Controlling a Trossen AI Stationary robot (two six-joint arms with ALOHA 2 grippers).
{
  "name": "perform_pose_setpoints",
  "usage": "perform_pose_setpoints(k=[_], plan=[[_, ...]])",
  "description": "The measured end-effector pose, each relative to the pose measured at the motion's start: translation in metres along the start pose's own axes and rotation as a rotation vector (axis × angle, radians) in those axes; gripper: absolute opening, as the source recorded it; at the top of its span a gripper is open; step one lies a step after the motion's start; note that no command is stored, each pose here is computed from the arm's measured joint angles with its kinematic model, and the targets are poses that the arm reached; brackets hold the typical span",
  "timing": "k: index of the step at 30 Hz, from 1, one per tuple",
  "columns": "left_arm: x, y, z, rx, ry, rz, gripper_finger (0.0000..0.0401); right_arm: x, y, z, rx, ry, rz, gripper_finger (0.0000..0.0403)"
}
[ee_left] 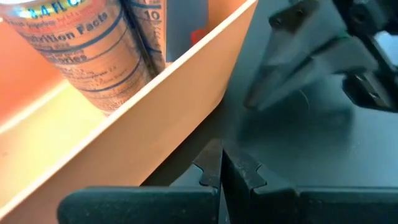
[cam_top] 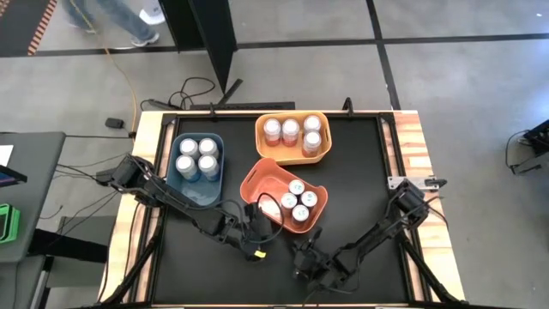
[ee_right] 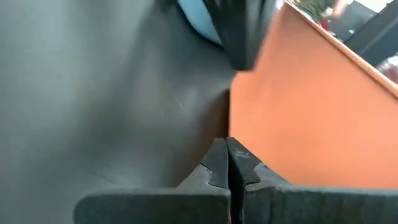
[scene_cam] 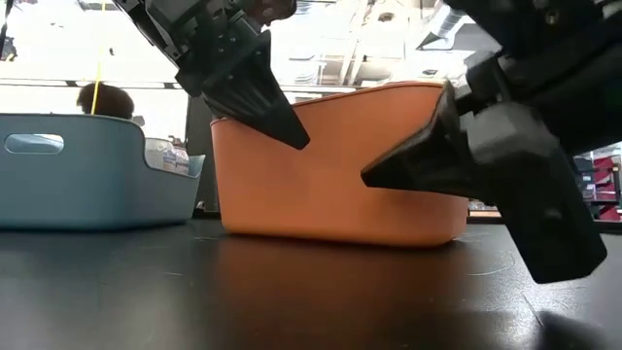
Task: Sort soda cans
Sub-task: Move the orange bin
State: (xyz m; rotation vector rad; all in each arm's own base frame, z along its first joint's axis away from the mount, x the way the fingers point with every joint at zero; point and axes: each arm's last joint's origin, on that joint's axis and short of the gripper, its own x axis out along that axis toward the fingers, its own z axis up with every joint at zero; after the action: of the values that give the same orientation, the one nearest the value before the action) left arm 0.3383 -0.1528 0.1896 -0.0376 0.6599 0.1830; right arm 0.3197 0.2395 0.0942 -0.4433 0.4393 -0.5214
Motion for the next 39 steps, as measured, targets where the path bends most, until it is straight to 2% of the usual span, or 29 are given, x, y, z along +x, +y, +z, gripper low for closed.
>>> perform_pose_setpoints(k=[8, 15, 19, 29, 39], plan=[[-0.001, -0.001, -0.003, 0.001, 0.020, 0.004, 0.0000, -0.007, -0.021, -0.010, 0.030, 0.097, -0.057, 0.0004], [-0.001, -0.001, -0.003, 0.003, 0.022, 0.004, 0.0000, -0.005, -0.029, -0.018, 0.037, 0.139, -0.096, 0.0004], [-0.002, 0.000, -0.006, -0.002, 0.066, 0.023, 0.0000, -0.002, -0.035, -0.021, 0.039, 0.162, -0.121, 0.0004], [-0.013, -0.008, -0.011, 0.008, 0.133, 0.040, 0.0000, 0.004, -0.051, -0.032, 0.070, 0.253, -0.188, 0.0004], [-0.025, -0.014, -0.013, -0.002, 0.132, 0.068, 0.0000, 0.005, -0.060, -0.038, 0.099, 0.319, -0.222, 0.0004]])
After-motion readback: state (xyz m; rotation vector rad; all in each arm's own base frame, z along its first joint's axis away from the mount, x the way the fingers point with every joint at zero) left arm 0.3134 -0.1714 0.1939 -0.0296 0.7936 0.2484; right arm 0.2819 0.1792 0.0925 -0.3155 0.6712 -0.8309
